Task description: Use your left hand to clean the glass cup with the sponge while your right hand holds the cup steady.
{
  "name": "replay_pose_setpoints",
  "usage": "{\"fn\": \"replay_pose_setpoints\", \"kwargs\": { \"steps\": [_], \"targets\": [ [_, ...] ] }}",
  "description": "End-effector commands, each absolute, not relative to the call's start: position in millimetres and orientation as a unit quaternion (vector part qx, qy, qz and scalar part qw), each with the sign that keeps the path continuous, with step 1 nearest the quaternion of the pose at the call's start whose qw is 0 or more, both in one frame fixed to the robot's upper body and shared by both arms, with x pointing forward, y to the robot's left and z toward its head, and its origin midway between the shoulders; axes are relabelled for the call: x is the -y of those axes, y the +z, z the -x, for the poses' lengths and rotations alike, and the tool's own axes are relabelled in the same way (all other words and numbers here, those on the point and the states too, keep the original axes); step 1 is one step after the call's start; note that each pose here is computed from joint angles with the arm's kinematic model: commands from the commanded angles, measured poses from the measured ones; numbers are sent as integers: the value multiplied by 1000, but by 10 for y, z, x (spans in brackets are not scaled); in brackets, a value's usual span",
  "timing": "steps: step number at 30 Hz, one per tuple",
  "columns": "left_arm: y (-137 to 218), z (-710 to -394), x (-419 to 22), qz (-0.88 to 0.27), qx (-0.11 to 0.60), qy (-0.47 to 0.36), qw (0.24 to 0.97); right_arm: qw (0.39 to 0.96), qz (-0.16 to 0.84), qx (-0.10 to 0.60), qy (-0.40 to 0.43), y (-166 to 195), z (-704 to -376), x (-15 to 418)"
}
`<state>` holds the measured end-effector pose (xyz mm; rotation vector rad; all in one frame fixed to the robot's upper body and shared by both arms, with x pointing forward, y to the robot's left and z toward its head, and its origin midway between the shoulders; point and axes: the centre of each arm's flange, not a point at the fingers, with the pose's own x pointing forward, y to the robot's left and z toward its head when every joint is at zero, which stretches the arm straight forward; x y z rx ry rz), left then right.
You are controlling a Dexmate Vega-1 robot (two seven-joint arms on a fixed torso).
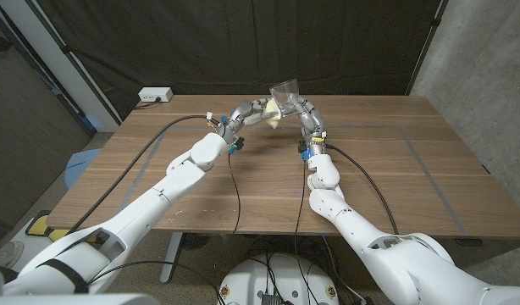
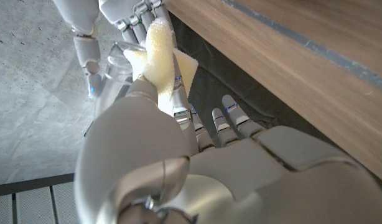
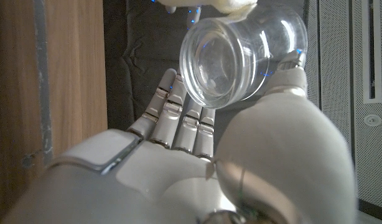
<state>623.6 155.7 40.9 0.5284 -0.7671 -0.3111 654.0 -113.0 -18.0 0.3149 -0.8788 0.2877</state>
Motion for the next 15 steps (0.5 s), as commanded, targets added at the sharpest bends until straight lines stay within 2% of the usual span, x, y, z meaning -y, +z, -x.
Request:
{"fn": "replay_pose_setpoints", "kwargs": {
  "steps": [1, 15],
  "targets": [
    [579, -5909, -1665, -254, 440, -86, 857, 882, -184, 412, 140, -194, -6584, 1172],
    [573, -5423, -1722, -314, 463, -82, 825, 891, -172, 399, 133, -281, -6555, 1233]
  ]
}}
